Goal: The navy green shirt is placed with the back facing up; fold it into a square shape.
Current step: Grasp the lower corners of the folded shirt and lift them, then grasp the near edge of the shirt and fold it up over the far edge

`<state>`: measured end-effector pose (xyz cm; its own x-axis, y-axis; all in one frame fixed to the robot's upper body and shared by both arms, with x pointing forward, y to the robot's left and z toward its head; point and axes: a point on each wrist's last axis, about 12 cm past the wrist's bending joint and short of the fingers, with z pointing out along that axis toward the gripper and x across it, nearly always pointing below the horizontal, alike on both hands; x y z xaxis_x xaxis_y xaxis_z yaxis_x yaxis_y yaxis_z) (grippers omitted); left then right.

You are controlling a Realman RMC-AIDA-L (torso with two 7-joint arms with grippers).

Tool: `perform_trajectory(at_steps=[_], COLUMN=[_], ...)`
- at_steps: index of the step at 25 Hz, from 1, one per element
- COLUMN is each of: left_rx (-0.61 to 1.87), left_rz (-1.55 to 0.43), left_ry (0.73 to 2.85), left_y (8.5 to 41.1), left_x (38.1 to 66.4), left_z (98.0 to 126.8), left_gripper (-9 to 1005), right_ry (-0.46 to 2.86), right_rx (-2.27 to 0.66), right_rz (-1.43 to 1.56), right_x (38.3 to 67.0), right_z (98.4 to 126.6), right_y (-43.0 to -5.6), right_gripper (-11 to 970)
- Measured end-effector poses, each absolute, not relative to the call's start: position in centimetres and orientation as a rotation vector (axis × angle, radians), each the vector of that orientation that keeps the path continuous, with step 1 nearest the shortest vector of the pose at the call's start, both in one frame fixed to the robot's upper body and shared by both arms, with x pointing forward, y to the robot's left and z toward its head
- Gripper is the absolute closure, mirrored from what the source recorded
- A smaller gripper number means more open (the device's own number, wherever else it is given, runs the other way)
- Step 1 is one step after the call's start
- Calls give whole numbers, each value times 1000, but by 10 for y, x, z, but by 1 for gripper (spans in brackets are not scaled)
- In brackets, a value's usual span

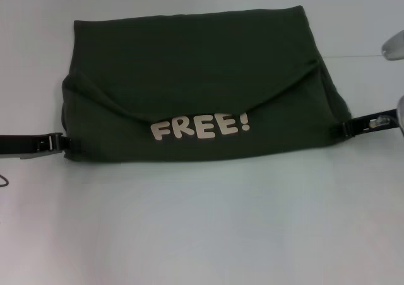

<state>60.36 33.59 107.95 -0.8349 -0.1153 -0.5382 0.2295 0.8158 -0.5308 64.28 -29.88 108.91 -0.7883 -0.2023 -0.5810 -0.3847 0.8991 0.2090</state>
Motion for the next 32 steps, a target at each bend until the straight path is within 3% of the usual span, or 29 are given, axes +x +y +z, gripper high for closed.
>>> perform_trajectory(at_steps=[9, 20, 25, 28, 29, 32], left_rx=[173, 231, 135, 52, 30, -28], left_rz=[-1026, -1254, -1222, -1133, -1102, -1027], left_ry=[2467, 2484, 2408, 2356, 2342, 2286], left_y=[360, 402, 409, 407, 406, 395], left_x=[577, 531, 551, 576, 584, 613], left_z=[1108, 1143, 1162, 1170, 1171, 1173], left_gripper=[956, 956, 956, 956, 956, 956], right_ry=[2475, 2399, 2307, 2270, 2247, 2231], right_rx=[-350, -251, -187, -163, -163, -169], right_rz=[741, 1116, 1106, 1035, 980, 930], right_x=[596, 529, 547, 578, 601, 622], right_z=[1117, 1126, 1137, 1146, 1152, 1157], right_y=[-335, -365, -372, -369, -363, -355], right_gripper=[915, 916, 916, 916, 916, 916])
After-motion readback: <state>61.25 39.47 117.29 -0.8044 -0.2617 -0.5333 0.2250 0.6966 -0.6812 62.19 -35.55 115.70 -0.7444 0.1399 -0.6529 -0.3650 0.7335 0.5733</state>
